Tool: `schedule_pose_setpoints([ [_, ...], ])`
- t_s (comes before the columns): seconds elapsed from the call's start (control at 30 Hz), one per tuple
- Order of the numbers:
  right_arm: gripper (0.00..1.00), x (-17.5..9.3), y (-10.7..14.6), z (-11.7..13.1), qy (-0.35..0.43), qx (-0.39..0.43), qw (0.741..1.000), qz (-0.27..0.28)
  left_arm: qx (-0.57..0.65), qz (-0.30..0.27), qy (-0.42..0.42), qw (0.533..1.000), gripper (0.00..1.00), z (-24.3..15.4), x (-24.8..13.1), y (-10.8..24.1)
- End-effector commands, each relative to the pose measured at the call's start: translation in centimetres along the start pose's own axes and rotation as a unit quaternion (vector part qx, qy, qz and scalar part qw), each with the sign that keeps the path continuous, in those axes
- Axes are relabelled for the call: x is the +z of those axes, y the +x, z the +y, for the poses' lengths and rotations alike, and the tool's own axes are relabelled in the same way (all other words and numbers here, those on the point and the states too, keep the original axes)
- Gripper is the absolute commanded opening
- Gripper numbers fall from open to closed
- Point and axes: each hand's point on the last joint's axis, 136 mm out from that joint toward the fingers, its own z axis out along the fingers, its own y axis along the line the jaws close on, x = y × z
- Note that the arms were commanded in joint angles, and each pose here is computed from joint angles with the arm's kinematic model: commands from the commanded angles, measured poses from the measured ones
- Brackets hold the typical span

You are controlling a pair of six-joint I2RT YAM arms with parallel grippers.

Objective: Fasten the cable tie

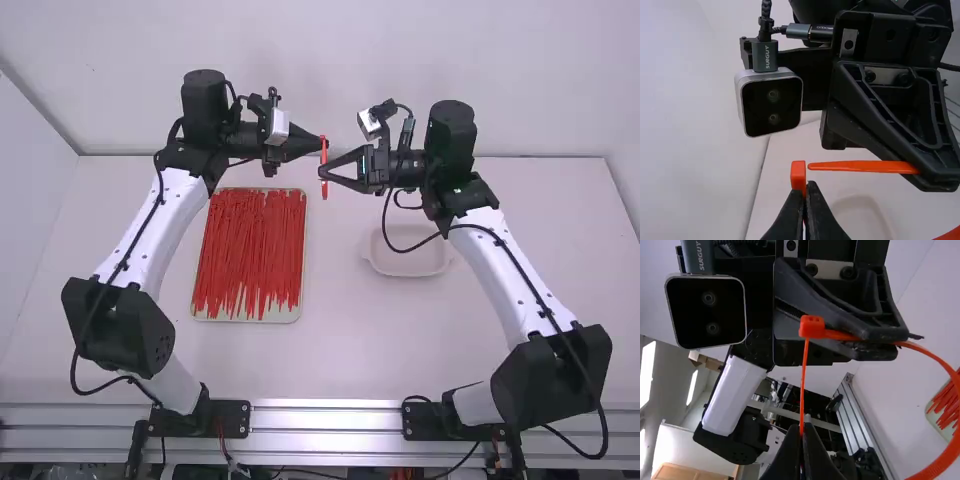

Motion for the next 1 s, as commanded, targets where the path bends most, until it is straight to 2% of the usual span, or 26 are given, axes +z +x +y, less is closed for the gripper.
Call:
schedule_pose_setpoints([
  [0.0, 0.0, -0.4, 0.0, 2.0, -0.008, -0.026, 1.0, 0.0, -0.003, -0.005, 0.009, 1.0, 0.02, -0.5, 0.3, -0.1],
  [0.7, 0.0, -0.4, 0.0, 2.0, -0.007, -0.022, 1.0, -0.001, -0.001, -0.01, 0.018, 1.0, 0.02, -0.9, 0.8, -0.3],
  [0.9, 0.0, -1.2, -0.7, 1.6, 0.002, -0.014, 1.0, -0.018, -0.004, -0.01, 0.023, 1.0, 0.02, -1.2, 0.8, -0.1],
  [0.97, 0.0, -1.5, -1.2, 1.3, 0.007, -0.007, 1.0, -0.028, 0.005, -0.026, 0.043, 0.999, 0.02, -1.9, 0.7, -0.6],
])
